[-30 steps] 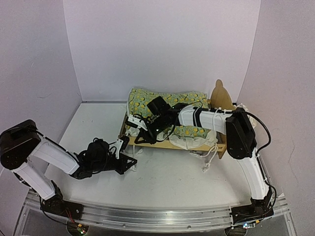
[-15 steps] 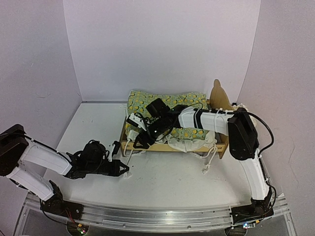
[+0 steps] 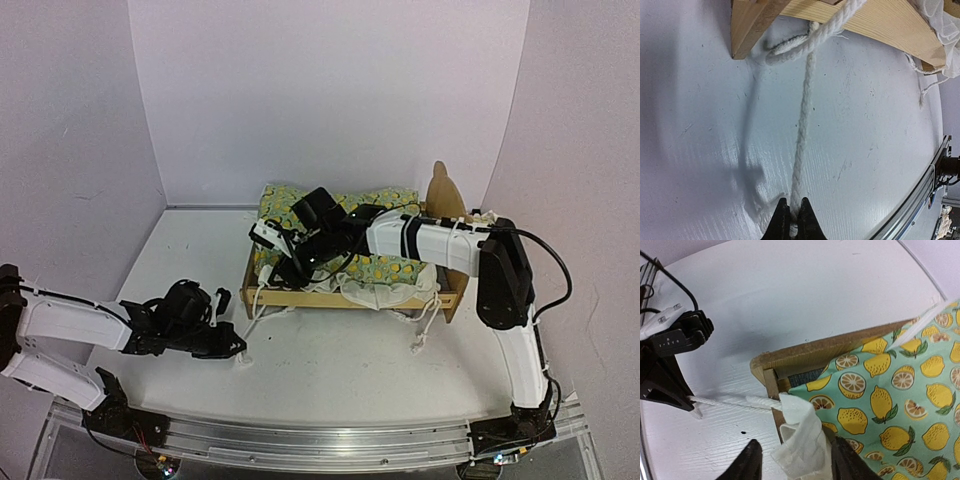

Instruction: Set up the pet bed

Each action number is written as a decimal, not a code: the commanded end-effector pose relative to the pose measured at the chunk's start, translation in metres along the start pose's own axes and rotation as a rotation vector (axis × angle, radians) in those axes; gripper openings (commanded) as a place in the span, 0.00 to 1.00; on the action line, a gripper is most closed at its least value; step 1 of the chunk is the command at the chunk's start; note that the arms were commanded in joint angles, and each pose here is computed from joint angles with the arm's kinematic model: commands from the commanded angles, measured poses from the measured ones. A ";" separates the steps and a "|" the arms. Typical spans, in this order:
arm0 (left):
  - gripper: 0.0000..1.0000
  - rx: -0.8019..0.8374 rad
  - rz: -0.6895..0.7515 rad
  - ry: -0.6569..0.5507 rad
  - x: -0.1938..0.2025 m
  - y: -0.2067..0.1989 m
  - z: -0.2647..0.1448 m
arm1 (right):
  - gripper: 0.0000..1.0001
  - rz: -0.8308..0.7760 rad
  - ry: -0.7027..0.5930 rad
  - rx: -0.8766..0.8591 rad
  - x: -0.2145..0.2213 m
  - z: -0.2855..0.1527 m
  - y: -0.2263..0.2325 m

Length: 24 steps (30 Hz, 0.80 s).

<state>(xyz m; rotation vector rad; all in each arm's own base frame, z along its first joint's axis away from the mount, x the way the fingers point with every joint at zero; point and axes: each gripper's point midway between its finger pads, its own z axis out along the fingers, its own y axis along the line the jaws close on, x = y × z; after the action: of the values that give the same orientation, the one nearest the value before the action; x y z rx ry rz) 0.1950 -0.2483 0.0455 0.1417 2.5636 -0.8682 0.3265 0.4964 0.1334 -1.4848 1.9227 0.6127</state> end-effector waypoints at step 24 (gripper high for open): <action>0.00 -0.200 -0.063 0.085 0.012 0.034 0.014 | 0.06 0.613 -0.200 -0.601 -0.099 -0.063 0.064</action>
<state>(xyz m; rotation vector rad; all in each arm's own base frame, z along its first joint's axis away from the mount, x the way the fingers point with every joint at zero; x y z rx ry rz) 0.1940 -0.2310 0.0118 0.0559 2.7289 -0.6562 0.2984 0.5222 0.1936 -1.1559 2.1916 1.1969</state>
